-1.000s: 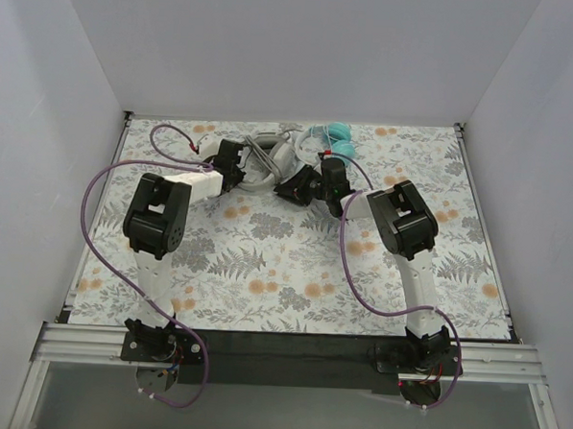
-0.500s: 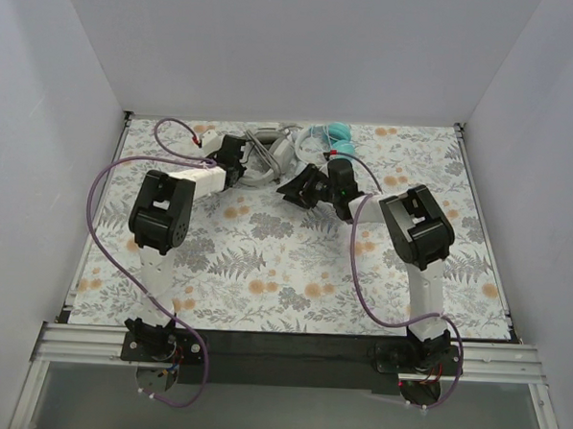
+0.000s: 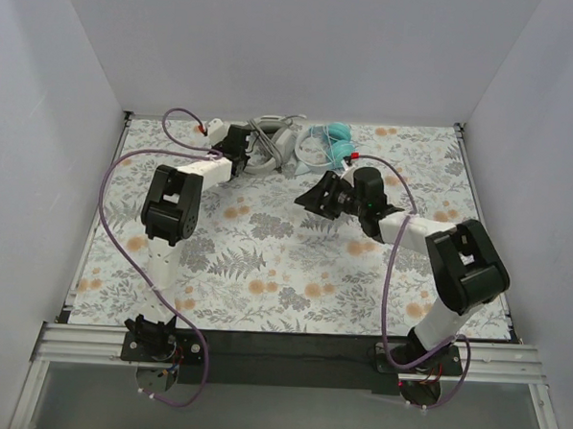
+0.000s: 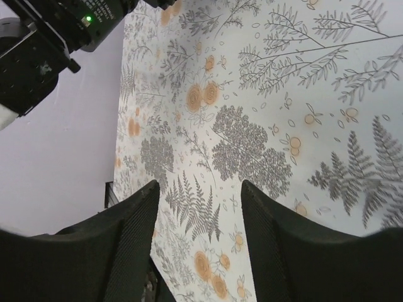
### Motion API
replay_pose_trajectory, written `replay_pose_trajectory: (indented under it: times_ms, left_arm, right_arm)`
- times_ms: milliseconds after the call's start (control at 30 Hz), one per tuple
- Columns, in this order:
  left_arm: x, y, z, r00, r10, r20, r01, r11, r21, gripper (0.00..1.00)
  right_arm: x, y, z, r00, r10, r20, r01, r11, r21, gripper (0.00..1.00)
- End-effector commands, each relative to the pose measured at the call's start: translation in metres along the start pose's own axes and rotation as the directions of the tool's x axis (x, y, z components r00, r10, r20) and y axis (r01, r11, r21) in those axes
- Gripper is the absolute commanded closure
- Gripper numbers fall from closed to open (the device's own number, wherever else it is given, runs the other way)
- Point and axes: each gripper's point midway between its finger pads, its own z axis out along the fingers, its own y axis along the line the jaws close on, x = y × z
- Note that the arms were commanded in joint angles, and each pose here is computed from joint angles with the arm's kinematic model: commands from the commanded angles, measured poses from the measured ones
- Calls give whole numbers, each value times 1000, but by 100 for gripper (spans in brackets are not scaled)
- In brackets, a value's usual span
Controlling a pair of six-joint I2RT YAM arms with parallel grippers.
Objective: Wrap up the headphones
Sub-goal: Place the headphones on the table
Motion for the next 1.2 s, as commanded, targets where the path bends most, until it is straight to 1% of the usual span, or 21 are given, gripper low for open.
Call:
replay_pose_trajectory:
  times_ms: [0, 67, 100, 167, 267, 333, 400, 467, 633, 667, 700, 767, 800, 867, 900, 933, 1000, 1033, 1067, 1133, 1167]
  left_arm:
    - [8, 22, 14, 999, 42, -19, -43, 996, -75, 90]
    - [2, 17, 13, 999, 40, -12, -40, 997, -63, 82]
    - [-5, 12, 10, 999, 32, -4, -32, 998, -49, 75]
    - [-15, 5, 6, 999, 29, 14, -28, 999, -26, 67]
    - [-38, -9, -6, 998, 26, 56, -28, 999, 31, 54]
    - [-50, -14, -12, 997, 29, 72, -33, 998, 52, 49]
    - [-64, -19, -22, 996, 22, 90, -29, 997, 71, 47]
    - [-79, -22, -35, 994, 4, 112, -14, 996, 89, 43]
    - [-89, -15, -63, 995, -10, 104, -1, 994, 107, 32]
    - [-88, -17, -71, 996, -13, 85, 3, 992, 123, 22]
    - [-96, -24, -88, 997, -24, 67, 13, 985, 171, 21]
    - [-82, -18, -106, 999, -30, -12, 32, 985, 169, 20]
    - [-91, -25, -132, 999, -41, -26, 45, 973, 226, 20]
    - [-71, -13, -157, 996, -22, -87, 41, 973, 228, 19]
    - [-74, -23, -189, 995, -11, -97, 41, 950, 308, 18]
    - [-58, -13, -200, 993, 28, -113, 8, 951, 308, 18]
    - [-39, -15, -232, 988, 93, -127, -41, 932, 359, 18]
    - [-45, -14, -257, 989, 92, -113, -39, 914, 403, 18]
    - [-31, -4, -264, 983, 114, -142, -46, 910, 411, 18]
    - [-27, 2, -288, 979, 151, -139, -70, 882, 466, 17]
    - [-40, 4, -311, 985, 139, -103, -68, 856, 512, 16]
  right_arm:
    - [-12, 6, -31, 992, -119, 44, 117, 993, 28, 38]
    - [-17, 13, -44, 981, -183, 65, 181, 983, 37, 37]
    - [-18, 10, -50, 980, -188, 65, 185, 981, 56, 35]
    - [-22, 17, -60, 971, -224, 81, 219, 974, 57, 32]
    - [-26, 20, -73, 966, -244, 89, 240, 969, 55, 23]
    - [-32, 19, -79, 960, -261, 102, 255, 965, 63, 16]
    - [-37, 23, -87, 950, -290, 118, 283, 956, 73, 2]
    - [-41, 29, -94, 942, -307, 134, 299, 951, 73, 2]
    - [-54, 38, -111, 924, -344, 165, 334, 939, 87, 2]
    - [-56, 43, -117, 919, -353, 178, 343, 936, 85, 2]
    - [-59, 44, -122, 914, -356, 192, 344, 934, 94, 1]
    - [-64, 54, -131, 897, -385, 216, 374, 923, 90, 2]
    - [-63, 51, -134, 901, -379, 210, 364, 925, 107, 2]
    - [-67, 59, -143, 892, -395, 220, 377, 918, 119, 2]
    - [-68, 62, -146, 888, -397, 231, 377, 917, 127, 2]
    - [-71, 68, -152, 880, -404, 249, 385, 914, 126, 1]
    - [-72, 74, -158, 867, -424, 263, 403, 906, 130, 2]
    - [-70, 74, -163, 867, -425, 261, 401, 905, 141, 2]
    - [-70, 73, -167, 867, -426, 257, 397, 904, 157, 2]
    - [-70, 77, -173, 850, -458, 261, 427, 888, 168, 2]
    - [-70, 74, -176, 848, -462, 258, 425, 885, 188, 1]
